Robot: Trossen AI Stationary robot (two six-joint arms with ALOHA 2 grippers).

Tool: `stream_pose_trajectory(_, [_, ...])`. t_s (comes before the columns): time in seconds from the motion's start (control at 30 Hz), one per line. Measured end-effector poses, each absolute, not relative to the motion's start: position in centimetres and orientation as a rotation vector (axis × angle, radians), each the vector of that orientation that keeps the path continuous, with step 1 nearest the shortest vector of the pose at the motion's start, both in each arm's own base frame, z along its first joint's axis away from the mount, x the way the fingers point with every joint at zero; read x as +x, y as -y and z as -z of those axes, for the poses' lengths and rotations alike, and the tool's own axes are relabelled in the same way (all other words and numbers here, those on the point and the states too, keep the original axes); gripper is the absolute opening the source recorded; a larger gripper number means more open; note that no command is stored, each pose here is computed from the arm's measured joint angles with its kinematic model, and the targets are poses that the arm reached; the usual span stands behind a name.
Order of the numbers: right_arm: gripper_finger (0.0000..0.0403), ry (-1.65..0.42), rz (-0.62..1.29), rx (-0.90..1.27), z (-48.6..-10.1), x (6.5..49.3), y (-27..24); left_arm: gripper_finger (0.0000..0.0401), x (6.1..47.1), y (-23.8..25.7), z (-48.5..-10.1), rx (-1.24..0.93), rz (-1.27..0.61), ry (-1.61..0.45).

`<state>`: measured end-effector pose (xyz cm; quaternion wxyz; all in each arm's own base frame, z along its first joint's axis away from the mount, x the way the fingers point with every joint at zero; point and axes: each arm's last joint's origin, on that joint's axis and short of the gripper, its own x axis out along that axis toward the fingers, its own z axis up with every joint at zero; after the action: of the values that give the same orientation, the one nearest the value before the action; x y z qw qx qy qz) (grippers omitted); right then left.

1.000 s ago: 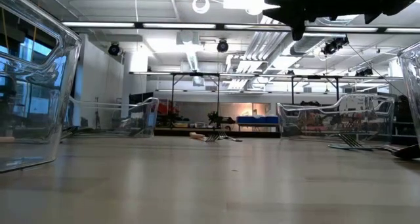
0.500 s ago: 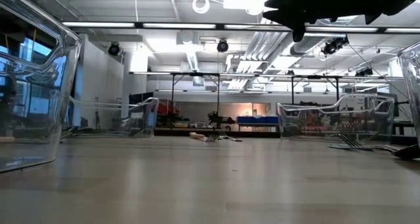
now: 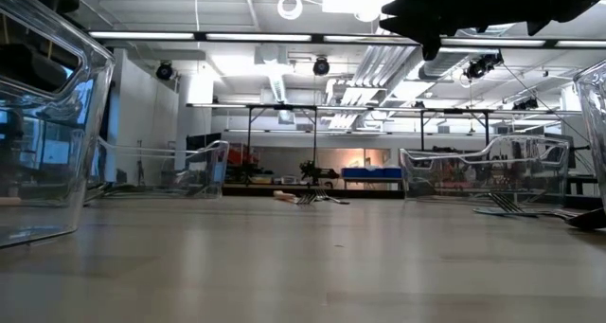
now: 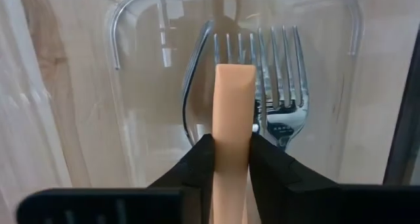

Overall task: Sort silverware by color (type)
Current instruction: Put the light orange fork into the bottom left transparent bin, then put the blue spoon into the top left transparent bin

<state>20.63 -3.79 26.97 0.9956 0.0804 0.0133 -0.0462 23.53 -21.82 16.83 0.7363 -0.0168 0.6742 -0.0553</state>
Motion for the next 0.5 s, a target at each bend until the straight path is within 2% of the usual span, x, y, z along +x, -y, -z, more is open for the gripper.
stream_pose_trajectory(0.2, [0.0124,-0.027,0.092,0.161,-26.97,20.63,3.79,0.0125,23.61,21.88,-16.76,-0.056,0.112,-1.477])
stream_pose_trajectory(0.5, [0.0124,-0.026,0.092,0.162,-26.97,20.63,3.79,0.0178,23.67,21.67,-17.61,-0.080,0.124,-1.449])
